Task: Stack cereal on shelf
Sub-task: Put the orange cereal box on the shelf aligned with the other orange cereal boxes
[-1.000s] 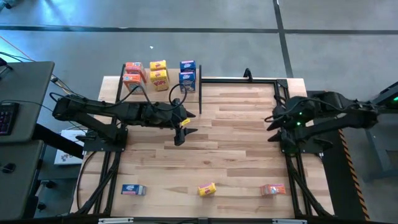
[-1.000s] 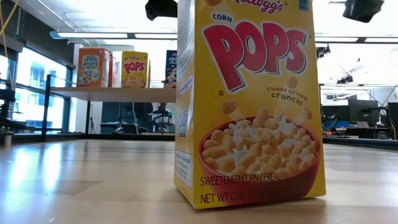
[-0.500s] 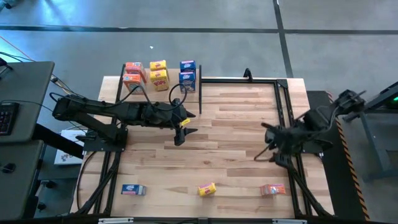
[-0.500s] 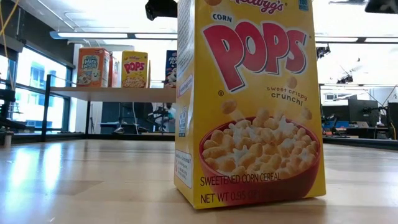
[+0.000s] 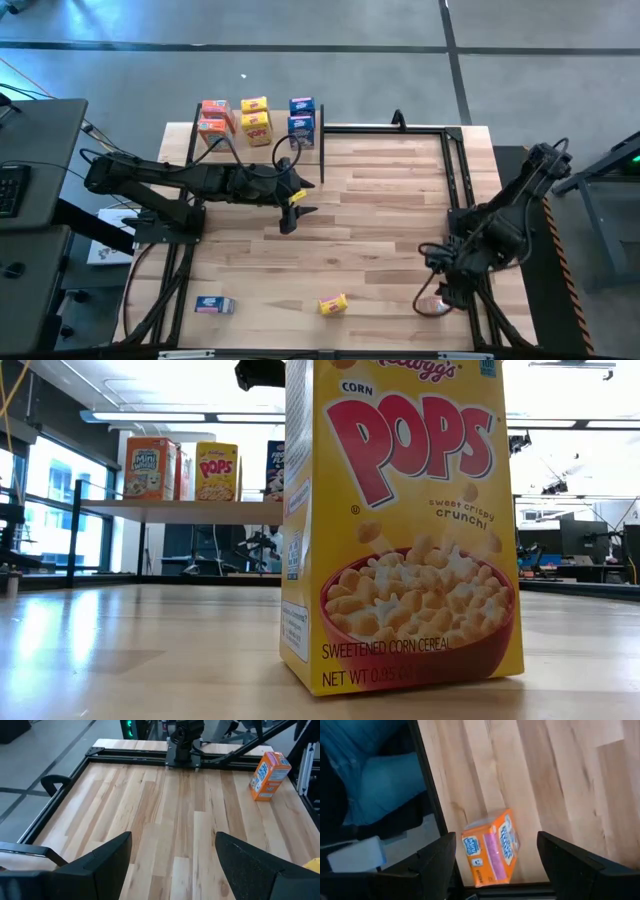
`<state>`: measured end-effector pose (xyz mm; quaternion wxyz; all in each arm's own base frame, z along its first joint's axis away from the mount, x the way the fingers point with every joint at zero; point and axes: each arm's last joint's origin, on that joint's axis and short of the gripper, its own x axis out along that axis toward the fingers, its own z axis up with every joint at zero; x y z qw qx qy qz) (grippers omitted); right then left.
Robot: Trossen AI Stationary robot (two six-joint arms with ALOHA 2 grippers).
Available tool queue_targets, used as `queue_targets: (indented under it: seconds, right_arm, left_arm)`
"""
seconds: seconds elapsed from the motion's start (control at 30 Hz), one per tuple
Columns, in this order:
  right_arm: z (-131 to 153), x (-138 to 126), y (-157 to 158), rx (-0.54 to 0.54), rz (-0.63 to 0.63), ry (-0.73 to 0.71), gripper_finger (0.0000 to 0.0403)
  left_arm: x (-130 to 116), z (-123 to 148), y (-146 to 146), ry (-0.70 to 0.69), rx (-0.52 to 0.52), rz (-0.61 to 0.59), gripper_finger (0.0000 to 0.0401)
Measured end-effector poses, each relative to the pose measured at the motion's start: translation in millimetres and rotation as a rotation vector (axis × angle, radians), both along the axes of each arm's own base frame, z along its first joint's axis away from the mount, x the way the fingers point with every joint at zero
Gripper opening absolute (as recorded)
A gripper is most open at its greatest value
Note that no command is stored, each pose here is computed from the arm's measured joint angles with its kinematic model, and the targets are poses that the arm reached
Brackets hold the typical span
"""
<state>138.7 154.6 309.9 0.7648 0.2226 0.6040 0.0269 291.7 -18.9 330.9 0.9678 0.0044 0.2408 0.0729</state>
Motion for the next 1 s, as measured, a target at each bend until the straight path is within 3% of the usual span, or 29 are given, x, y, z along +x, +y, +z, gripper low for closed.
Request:
queue_targets:
  seconds: [0.4, 1.0]
  right_arm:
    - [-31, -5, 44, -0.082, 0.03, 0.118, 0.0271]
    - [-59, -2, 66, -0.158, 0.027, 0.213, 0.0271]
  left_arm:
    - [0, 0, 1, -0.003, 0.002, 0.006, 0.0278]
    - [1, 1, 8, -0.01, -0.004, 0.033, 0.0278]
